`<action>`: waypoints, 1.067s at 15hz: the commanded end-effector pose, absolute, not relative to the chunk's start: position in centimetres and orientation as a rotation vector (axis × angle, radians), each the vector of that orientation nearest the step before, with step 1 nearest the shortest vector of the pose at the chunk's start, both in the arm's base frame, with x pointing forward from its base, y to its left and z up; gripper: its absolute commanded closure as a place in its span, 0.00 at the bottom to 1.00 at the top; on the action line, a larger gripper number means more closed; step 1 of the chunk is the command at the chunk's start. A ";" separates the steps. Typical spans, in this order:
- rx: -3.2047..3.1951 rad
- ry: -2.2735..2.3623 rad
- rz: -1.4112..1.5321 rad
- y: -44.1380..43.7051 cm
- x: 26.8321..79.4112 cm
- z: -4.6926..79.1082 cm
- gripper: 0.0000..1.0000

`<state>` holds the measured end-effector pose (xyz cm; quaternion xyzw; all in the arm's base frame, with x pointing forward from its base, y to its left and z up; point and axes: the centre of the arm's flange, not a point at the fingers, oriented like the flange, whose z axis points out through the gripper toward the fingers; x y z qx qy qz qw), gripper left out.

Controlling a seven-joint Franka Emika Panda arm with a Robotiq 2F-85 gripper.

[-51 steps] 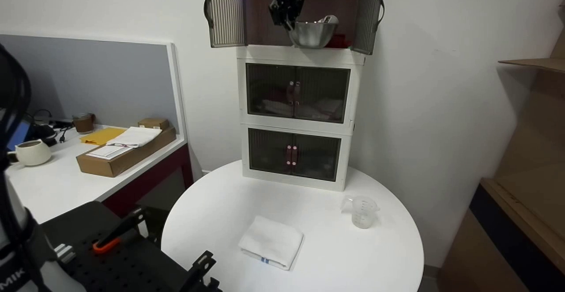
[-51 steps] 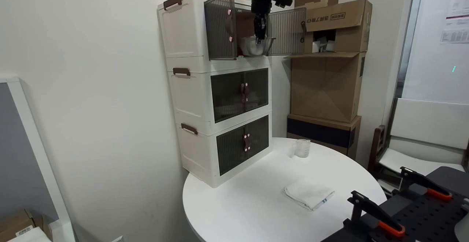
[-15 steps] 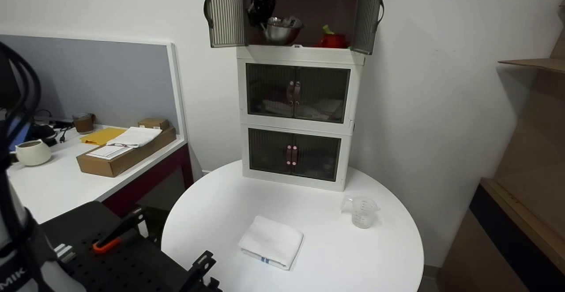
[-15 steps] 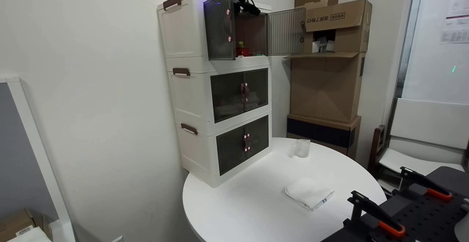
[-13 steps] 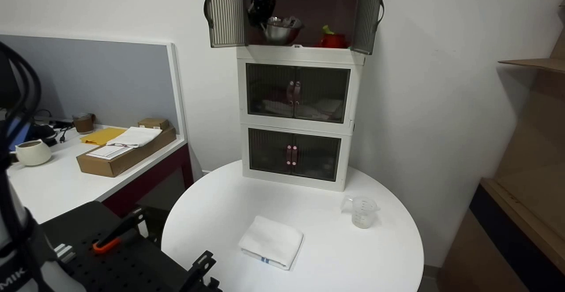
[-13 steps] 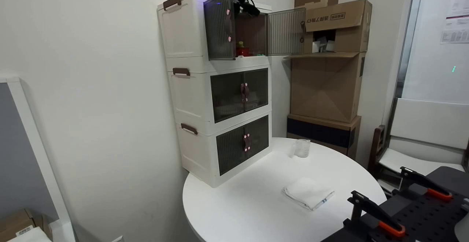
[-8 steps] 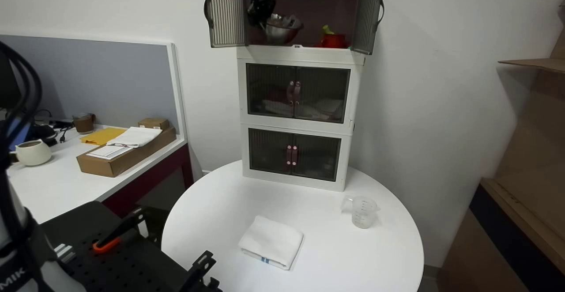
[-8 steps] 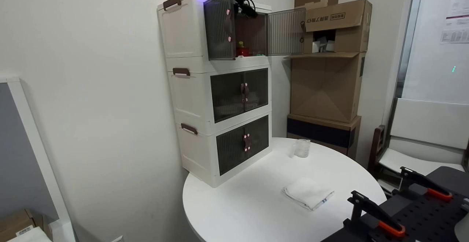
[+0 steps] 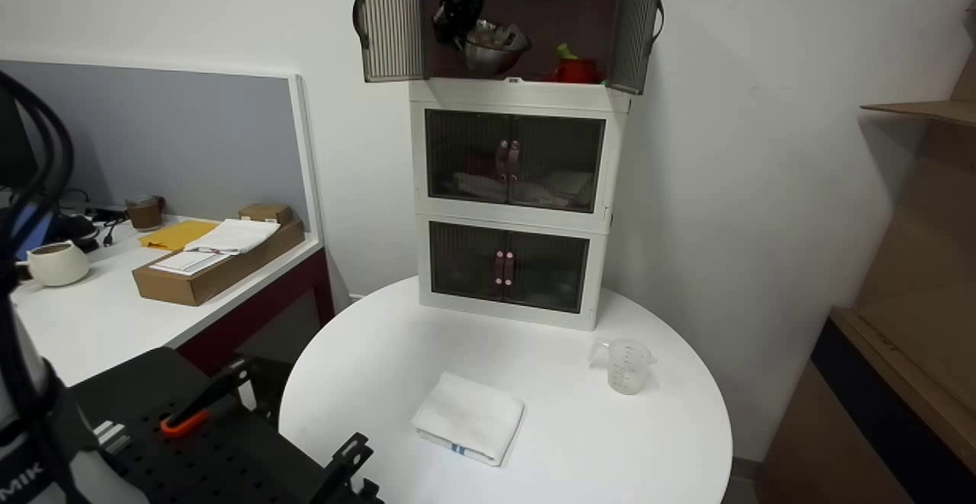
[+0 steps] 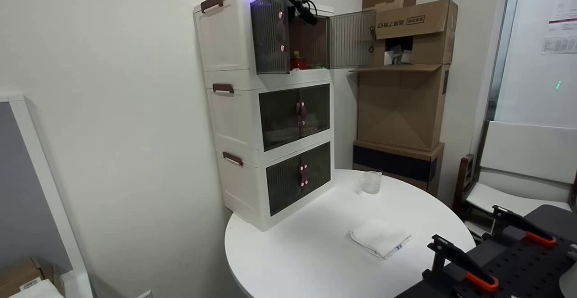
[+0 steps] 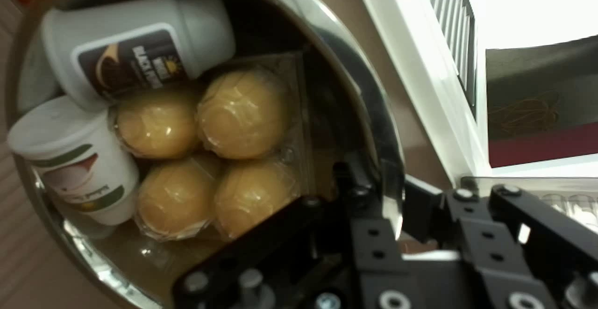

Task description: Put the silver bowl in the top cabinet door

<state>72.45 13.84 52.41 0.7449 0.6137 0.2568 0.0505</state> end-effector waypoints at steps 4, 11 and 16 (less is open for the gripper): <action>2.417 1.837 0.636 12.0 74.8 45.2 0.98; 2.508 1.845 0.594 11.1 73.5 44.9 0.98; 2.413 1.812 0.735 11.2 72.0 52.3 0.95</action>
